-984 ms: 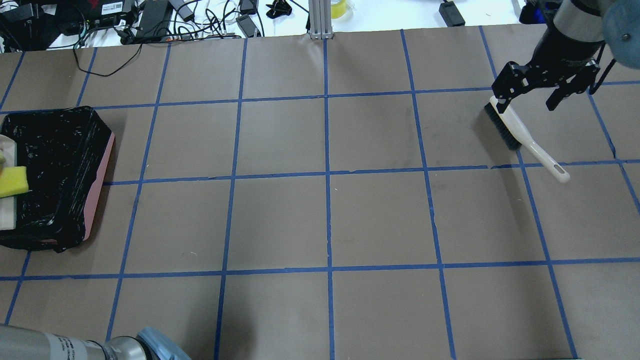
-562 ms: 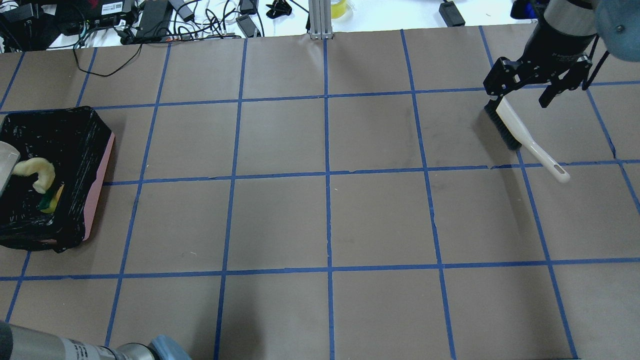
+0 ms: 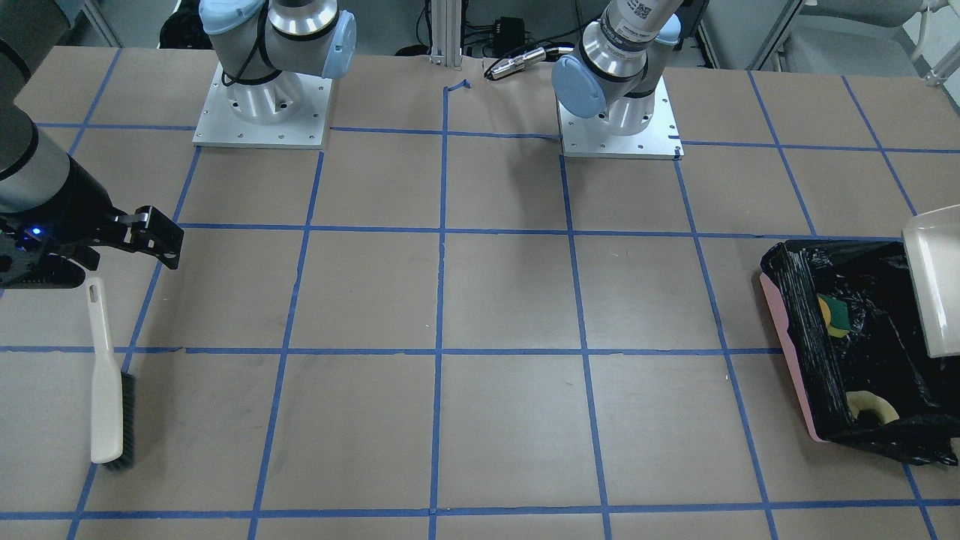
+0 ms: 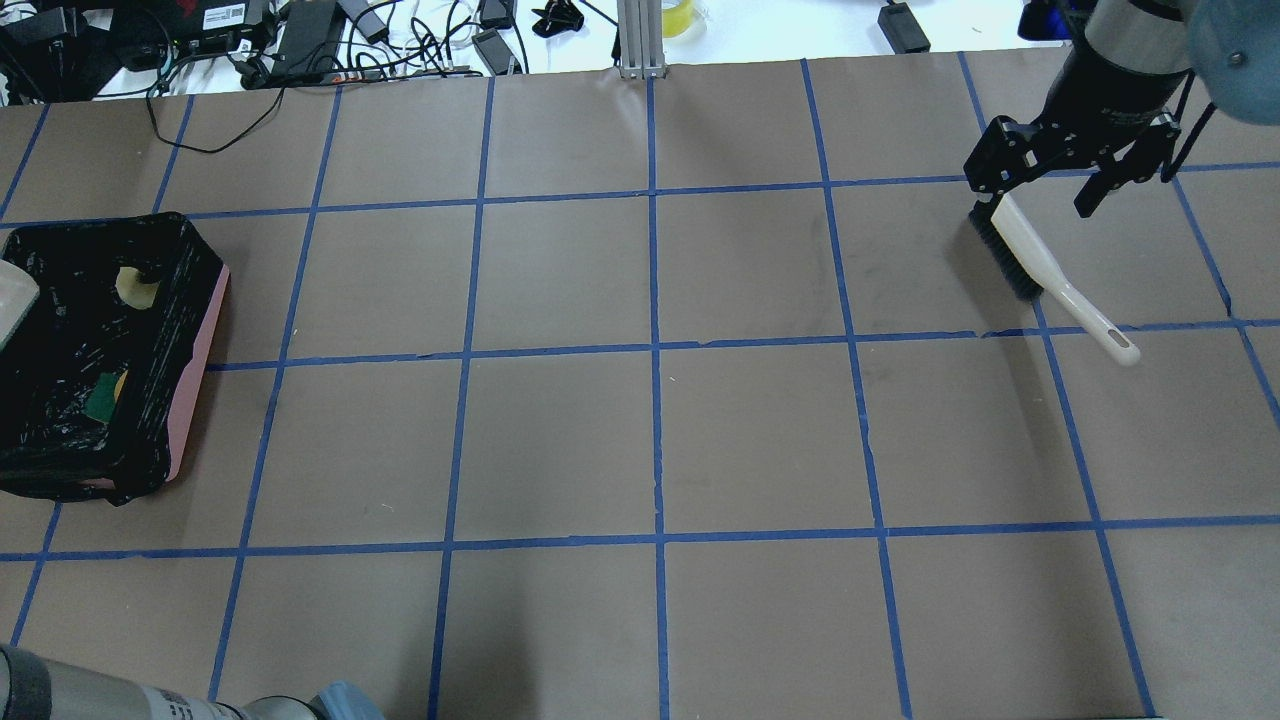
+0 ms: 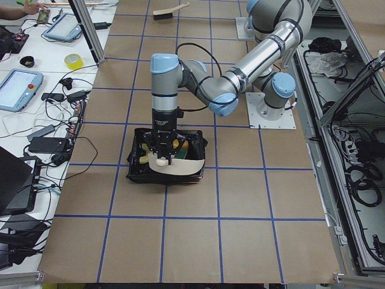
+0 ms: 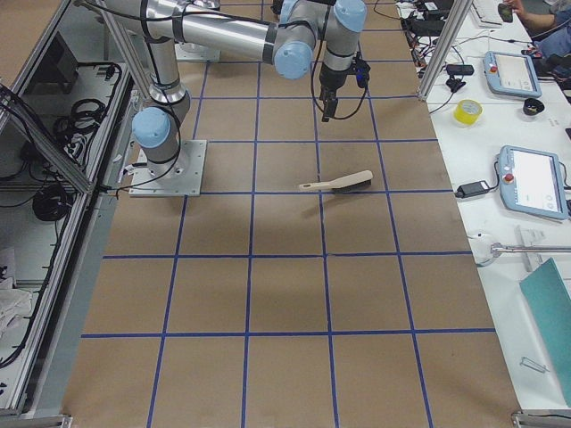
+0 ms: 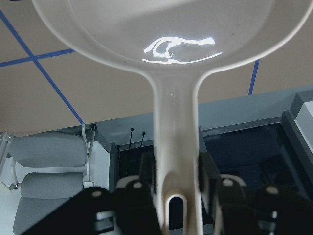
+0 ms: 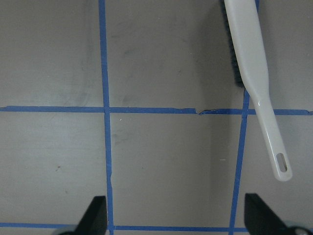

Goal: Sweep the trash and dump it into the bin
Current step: 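Tilt the dustpan over the bin while the right gripper releases the brush, then bring the empty dustpan back and lower it onto the table with the left gripper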

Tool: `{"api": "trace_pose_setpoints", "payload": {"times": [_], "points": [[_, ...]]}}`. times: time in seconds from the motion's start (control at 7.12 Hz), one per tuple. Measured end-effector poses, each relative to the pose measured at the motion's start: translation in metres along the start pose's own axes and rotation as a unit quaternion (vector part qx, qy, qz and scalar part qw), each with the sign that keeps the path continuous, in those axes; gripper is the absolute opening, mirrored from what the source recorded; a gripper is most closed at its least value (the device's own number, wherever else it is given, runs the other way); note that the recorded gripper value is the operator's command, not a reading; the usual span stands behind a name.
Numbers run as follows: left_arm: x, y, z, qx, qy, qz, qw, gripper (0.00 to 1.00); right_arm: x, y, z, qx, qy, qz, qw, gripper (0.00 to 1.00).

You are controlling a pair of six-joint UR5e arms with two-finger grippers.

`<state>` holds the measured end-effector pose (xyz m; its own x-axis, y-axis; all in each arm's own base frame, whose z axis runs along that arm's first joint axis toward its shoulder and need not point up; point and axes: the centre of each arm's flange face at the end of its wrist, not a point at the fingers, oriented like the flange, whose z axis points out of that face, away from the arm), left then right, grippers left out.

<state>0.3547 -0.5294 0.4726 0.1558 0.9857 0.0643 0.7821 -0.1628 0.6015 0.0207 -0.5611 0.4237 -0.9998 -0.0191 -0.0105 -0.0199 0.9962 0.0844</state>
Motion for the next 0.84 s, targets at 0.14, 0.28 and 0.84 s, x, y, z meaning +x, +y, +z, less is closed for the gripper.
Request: {"api": "trace_pose_setpoints", "payload": {"times": [0.14,0.28,0.84], "points": [[-0.007,-0.006,-0.010,0.023,-0.018,0.008,0.9995,0.00,0.000,0.000,0.000,0.000,0.000,0.000,1.0000,1.00],[-0.020,-0.019,-0.028,0.046,-0.037,0.021,0.9981,0.00,0.000,0.000,0.000,0.000,-0.001,0.000,1.0000,1.00],[-0.092,-0.118,-0.104,0.160,-0.102,0.070,0.9793,0.00,0.000,0.000,0.001,-0.001,-0.001,0.000,1.0000,1.00]]}}
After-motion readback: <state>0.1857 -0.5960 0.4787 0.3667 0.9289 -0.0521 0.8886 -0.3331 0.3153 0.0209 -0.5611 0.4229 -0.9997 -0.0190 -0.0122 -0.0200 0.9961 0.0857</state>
